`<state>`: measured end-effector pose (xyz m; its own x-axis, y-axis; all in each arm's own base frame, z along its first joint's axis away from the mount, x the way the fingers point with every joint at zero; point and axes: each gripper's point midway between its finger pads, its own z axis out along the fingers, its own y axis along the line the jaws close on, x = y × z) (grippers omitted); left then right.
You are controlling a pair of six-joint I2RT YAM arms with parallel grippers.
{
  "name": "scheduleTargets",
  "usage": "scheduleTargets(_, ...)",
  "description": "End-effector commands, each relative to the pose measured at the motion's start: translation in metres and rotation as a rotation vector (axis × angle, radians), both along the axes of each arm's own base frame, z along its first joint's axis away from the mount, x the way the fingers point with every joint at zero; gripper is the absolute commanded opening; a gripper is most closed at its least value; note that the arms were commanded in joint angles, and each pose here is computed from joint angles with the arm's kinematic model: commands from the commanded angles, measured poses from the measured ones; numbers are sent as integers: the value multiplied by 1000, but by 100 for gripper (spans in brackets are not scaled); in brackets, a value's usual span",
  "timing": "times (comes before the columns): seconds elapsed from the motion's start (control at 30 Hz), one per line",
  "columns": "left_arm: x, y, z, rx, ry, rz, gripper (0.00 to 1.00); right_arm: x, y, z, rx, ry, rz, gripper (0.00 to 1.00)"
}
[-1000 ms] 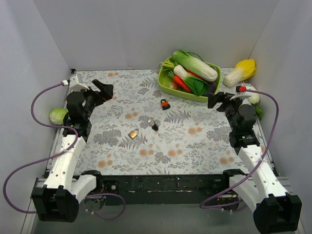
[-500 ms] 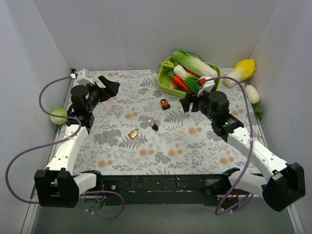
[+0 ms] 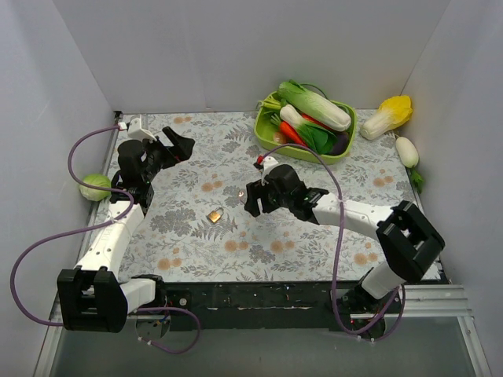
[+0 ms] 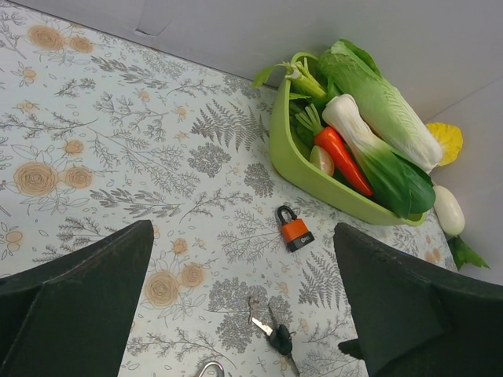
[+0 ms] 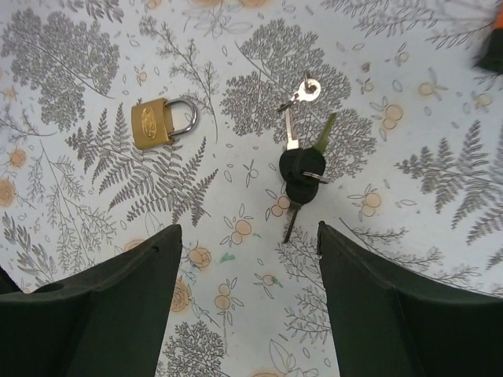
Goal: Unlock with the key
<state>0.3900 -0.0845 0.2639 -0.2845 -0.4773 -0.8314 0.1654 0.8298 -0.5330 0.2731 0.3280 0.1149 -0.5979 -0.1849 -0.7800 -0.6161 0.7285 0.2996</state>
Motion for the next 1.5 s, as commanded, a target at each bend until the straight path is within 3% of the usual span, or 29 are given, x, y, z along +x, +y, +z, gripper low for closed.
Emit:
scheduleTargets(0.0, -4, 3, 3, 24, -18, 14, 98, -1, 24, 2, 26, 42, 12, 77)
scheduleTargets(0.27, -8, -1, 5, 5, -20, -3, 98, 13, 12, -27, -122, 32, -30, 75)
scheduleTargets(0.53, -9, -3, 7, 2, -26, -13, 98, 24, 18, -40, -199, 10, 12, 67)
scheduleTargets(0.93, -10, -6, 7, 8, -28, -28, 98, 40, 32, -51, -244, 2, 31, 62)
scheduleTargets(1.17, -18, -21, 17, -2, -83, -118, 98, 43, 33, -61, -272, 6, 28, 59)
scheduleTargets(1.47, -17, -22, 16, 2, -80, -122, 98, 41, 31, -75, -289, 36, 25, 45)
